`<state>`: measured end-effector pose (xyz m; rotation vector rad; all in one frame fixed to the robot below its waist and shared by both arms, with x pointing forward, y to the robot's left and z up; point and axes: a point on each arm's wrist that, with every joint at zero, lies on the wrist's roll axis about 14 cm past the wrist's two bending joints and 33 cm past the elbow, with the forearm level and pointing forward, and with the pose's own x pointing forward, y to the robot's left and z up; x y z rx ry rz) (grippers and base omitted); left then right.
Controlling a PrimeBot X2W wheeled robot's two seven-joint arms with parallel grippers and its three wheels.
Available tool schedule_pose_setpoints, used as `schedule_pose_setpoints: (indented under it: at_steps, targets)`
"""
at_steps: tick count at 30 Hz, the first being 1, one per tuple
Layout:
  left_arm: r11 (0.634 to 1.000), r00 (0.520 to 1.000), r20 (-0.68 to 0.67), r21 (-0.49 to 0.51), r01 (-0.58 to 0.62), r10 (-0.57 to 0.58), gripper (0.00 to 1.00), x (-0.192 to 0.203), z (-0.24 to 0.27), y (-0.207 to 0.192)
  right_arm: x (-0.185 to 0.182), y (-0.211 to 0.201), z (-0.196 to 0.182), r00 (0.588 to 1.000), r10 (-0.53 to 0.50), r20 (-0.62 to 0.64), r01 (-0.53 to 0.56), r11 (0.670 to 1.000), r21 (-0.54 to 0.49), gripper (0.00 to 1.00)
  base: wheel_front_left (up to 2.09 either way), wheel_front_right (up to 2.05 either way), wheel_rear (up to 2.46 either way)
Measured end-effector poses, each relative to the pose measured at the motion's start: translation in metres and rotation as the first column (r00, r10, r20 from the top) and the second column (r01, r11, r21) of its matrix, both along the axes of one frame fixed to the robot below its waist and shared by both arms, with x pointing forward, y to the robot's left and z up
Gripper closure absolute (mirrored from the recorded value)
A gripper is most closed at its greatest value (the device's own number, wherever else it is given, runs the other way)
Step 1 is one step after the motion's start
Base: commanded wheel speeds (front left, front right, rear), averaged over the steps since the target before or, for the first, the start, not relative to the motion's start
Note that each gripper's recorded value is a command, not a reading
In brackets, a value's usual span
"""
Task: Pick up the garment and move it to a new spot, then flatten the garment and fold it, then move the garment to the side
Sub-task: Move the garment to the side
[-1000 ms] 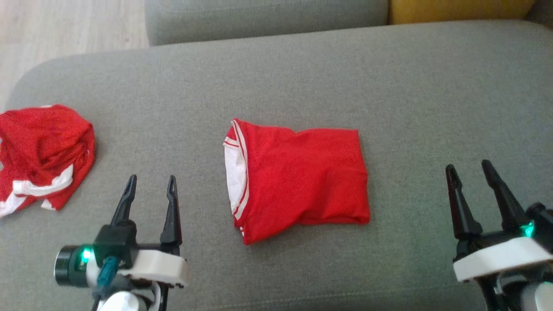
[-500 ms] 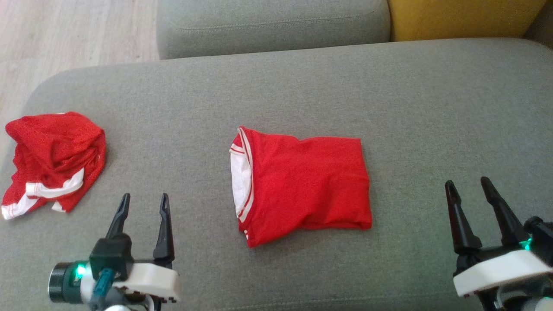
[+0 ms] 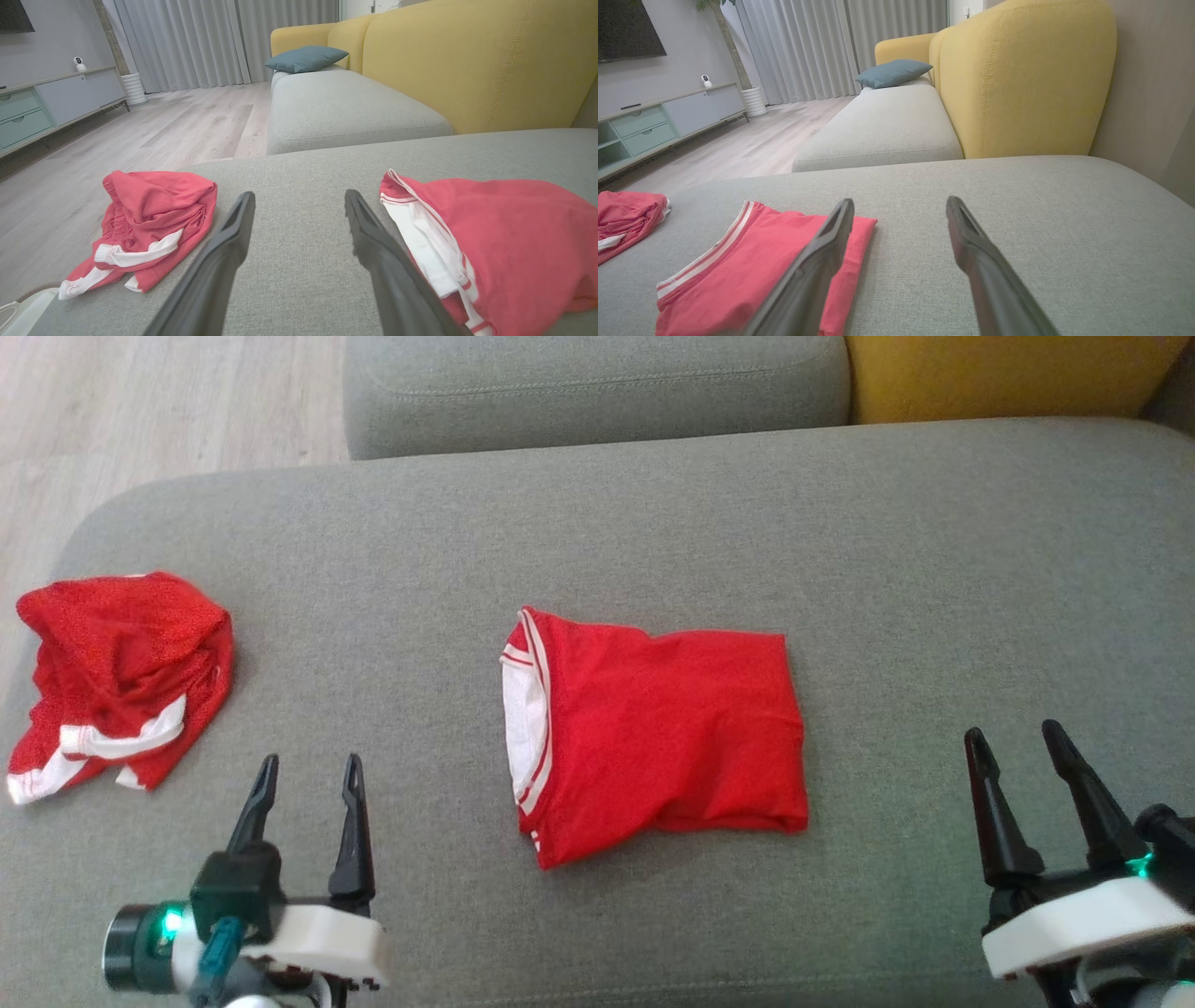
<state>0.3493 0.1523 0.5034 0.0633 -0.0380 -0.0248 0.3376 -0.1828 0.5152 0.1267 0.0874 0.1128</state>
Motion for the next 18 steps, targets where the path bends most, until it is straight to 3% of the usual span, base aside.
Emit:
schedule_pose_setpoints:
  at_steps: [13, 18]
  targets:
    - [1.000, 1.000, -0.002, 0.001, -0.014, 0.014, 0.00, -0.001, -0.001, 0.004, 0.003, 0.001, -0.005, 1.000, 0.007, -0.023, -0.007, 1.000, -0.003, 0.00, 0.00, 0.00, 0.00]
    - [0.999, 0.999, 0.010, 0.005, -0.032, 0.031, 0.00, 0.002, 0.001, 0.009, 0.007, 0.005, -0.029, 0.994, 0.029, -0.109, -0.029, 1.000, 0.001, 0.00, 0.00, 0.00, 0.00]
